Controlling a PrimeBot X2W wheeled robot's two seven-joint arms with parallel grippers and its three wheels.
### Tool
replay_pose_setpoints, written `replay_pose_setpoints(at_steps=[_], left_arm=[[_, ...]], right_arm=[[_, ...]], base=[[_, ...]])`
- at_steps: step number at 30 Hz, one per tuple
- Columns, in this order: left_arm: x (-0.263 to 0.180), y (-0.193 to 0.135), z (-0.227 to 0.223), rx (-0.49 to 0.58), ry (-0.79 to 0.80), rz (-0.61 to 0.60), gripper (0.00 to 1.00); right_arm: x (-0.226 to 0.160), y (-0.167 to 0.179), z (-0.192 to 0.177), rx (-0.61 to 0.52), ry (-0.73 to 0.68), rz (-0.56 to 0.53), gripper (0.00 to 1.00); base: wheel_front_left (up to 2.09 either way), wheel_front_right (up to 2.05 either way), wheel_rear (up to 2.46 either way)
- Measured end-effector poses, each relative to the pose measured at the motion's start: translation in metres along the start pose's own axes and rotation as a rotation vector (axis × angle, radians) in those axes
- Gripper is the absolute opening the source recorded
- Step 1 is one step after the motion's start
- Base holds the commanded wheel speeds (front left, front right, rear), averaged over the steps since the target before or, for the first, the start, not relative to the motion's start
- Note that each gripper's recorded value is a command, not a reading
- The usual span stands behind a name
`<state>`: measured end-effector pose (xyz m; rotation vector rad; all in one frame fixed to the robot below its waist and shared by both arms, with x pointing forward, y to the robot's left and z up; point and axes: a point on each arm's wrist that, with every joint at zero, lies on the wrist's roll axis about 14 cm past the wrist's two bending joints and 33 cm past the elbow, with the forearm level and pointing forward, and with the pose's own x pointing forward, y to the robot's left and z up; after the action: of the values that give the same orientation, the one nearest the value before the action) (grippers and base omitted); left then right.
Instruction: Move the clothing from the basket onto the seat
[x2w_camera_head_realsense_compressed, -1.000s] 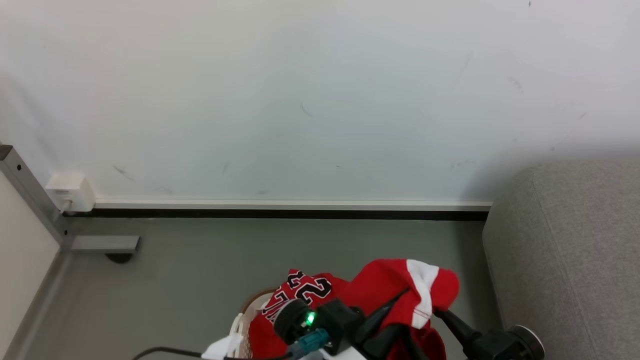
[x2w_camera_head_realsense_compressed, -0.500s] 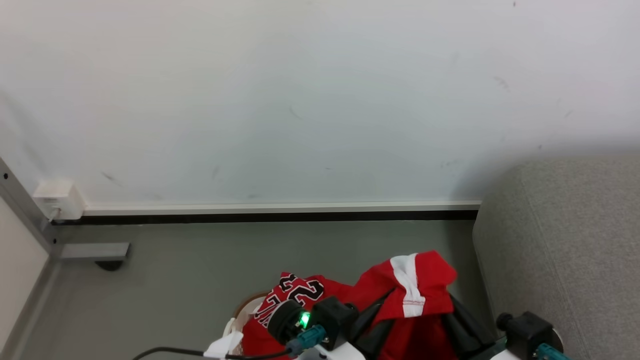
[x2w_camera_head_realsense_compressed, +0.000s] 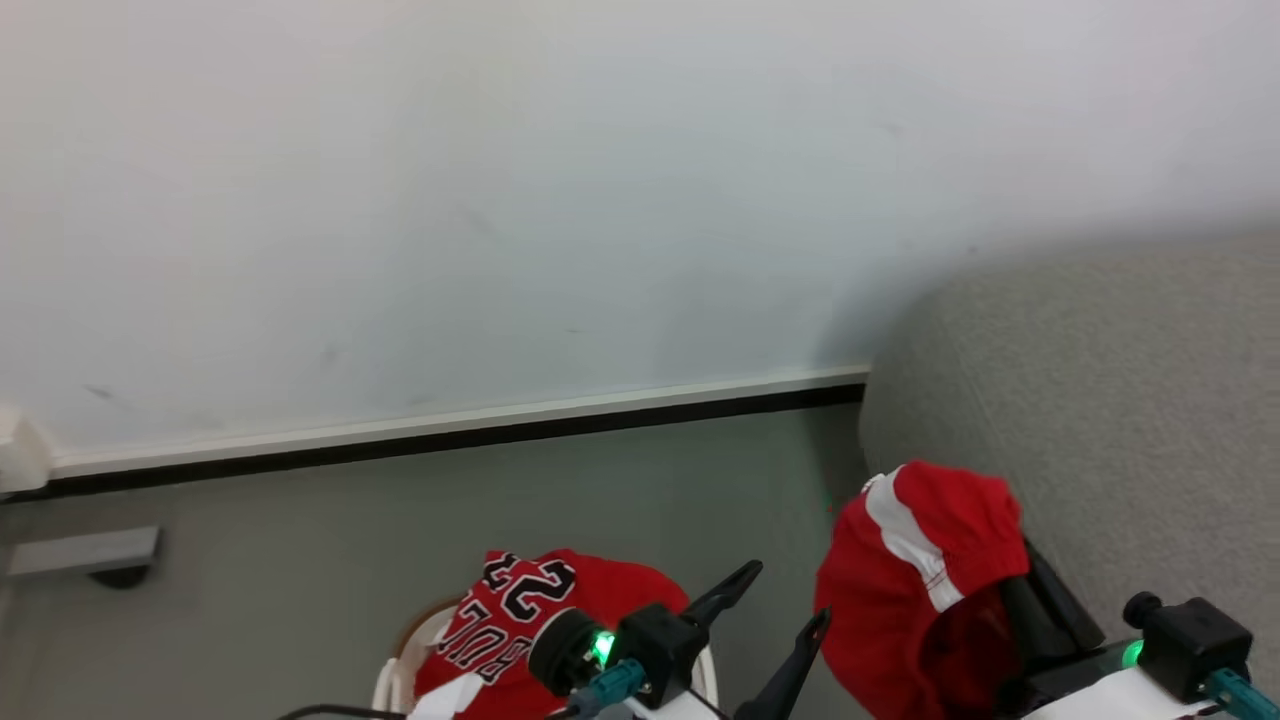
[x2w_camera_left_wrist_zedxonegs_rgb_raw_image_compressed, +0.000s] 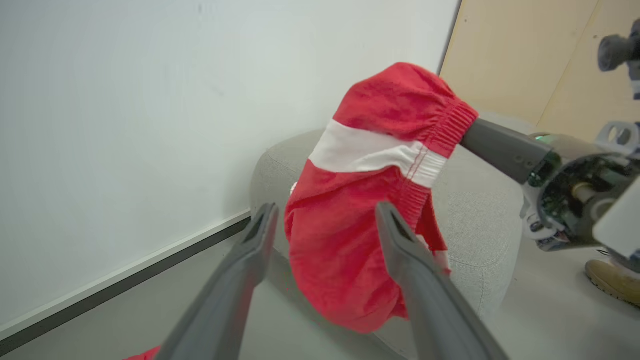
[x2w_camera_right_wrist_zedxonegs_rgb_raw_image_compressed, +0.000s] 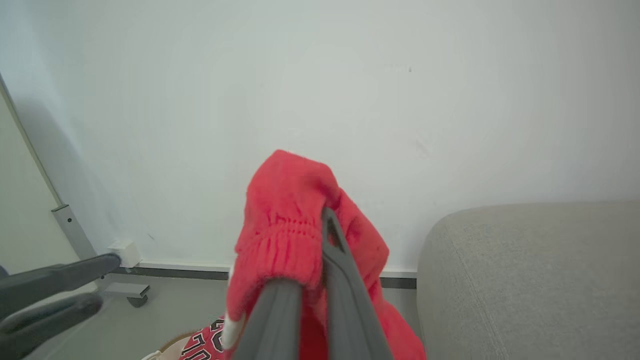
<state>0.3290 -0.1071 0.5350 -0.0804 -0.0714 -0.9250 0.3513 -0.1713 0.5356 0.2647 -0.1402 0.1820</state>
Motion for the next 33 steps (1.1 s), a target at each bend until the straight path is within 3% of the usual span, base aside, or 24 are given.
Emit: replay_pose_setpoints(at_steps=[10,15,19,26,33], left_arm=[[0.028,-0.028,-0.007,-0.028,0.002,-0.130,1.00],[0.041,-0.027,-0.013,-0.045,0.005,-0.164,1.00],[0.053,-0.018,-0.019,-0.041,0.001,-0.181,1.00],[0.071,0.016,-0.048,-0.034,0.047,-0.191,1.00],[0.083,0.051,-0.071,-0.031,0.068,-0.167,1.00]], right_arm=[[-0.027,-0.055,0.015,-0.025,-0.037,-0.186,0.00],[-0.022,-0.077,0.019,-0.030,-0.044,-0.255,0.00],[0.001,-0.098,0.034,-0.056,-0.082,-0.284,0.00],[0.069,-0.166,0.105,-0.234,-0.216,-0.342,0.00],[0.133,-0.212,0.165,-0.360,-0.289,-0.391,0.00]], base=[[0.00,0.00,0.00],[0.00,0.00,0.00],[0.00,0.00,0.00],[0.00,0.00,0.00],[0.00,0.00,0.00]])
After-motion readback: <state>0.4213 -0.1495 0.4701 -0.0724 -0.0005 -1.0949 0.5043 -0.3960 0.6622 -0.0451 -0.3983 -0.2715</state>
